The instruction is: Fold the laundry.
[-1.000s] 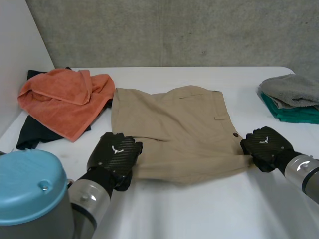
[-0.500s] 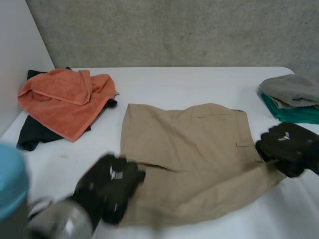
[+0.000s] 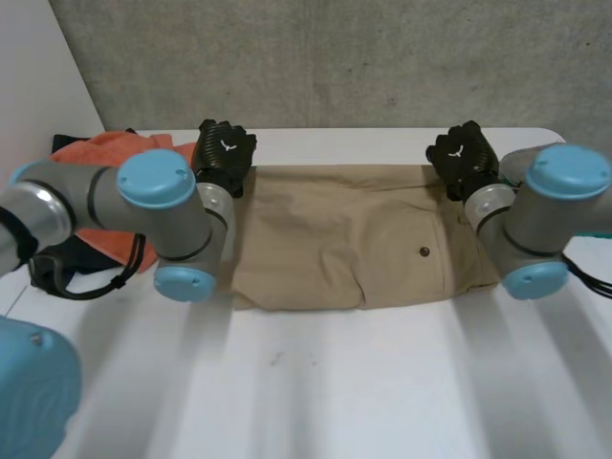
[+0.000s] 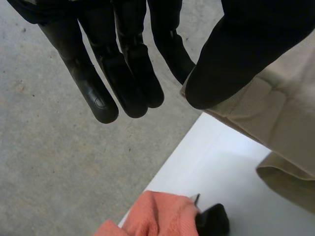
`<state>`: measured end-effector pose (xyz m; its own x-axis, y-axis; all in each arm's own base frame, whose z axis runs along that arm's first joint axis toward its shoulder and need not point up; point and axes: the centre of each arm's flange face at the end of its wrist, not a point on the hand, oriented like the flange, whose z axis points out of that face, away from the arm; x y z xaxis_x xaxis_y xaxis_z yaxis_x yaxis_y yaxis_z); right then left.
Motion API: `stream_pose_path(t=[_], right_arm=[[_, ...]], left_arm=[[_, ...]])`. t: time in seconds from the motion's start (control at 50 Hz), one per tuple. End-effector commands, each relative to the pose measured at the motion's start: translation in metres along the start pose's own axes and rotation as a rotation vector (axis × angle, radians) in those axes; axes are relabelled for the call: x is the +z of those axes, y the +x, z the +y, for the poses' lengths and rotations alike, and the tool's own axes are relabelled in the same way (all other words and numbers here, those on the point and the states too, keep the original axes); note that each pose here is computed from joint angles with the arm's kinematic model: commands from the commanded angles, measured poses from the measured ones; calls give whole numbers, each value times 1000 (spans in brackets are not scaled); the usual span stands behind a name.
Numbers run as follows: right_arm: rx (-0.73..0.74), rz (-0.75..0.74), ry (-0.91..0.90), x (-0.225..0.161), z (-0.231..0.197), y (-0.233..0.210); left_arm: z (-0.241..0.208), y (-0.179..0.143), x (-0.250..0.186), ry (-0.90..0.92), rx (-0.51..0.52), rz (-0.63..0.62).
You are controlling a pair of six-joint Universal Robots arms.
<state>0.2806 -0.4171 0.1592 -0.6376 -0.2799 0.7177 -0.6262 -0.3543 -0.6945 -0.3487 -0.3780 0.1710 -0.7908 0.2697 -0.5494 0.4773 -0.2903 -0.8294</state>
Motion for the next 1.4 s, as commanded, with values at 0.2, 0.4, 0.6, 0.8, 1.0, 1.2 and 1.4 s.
stream_pose_path(t=[0.2, 0.4, 0.6, 0.8, 1.0, 1.2, 1.4], right_arm=[[220, -94, -171, -58, -26, 18], [361, -280, -358, -107, 17, 11], [304, -244, -334, -92, 47, -6], [149, -9, -391, -102, 43, 71], [-196, -103, -126, -88, -20, 40], [-231, -452, 419, -129, -103, -96], [-332, -546, 545, -153, -107, -123]], left_arm=[[-27, 10, -33, 91, -15, 14], [-12, 14, -68, -4, -13, 76], [-6, 17, -75, -33, -44, 90], [-31, 2, -85, 10, -57, 74], [-40, -8, -95, 15, -60, 65], [-42, -11, -105, 9, -111, 70], [-51, -18, -99, 42, -128, 44]])
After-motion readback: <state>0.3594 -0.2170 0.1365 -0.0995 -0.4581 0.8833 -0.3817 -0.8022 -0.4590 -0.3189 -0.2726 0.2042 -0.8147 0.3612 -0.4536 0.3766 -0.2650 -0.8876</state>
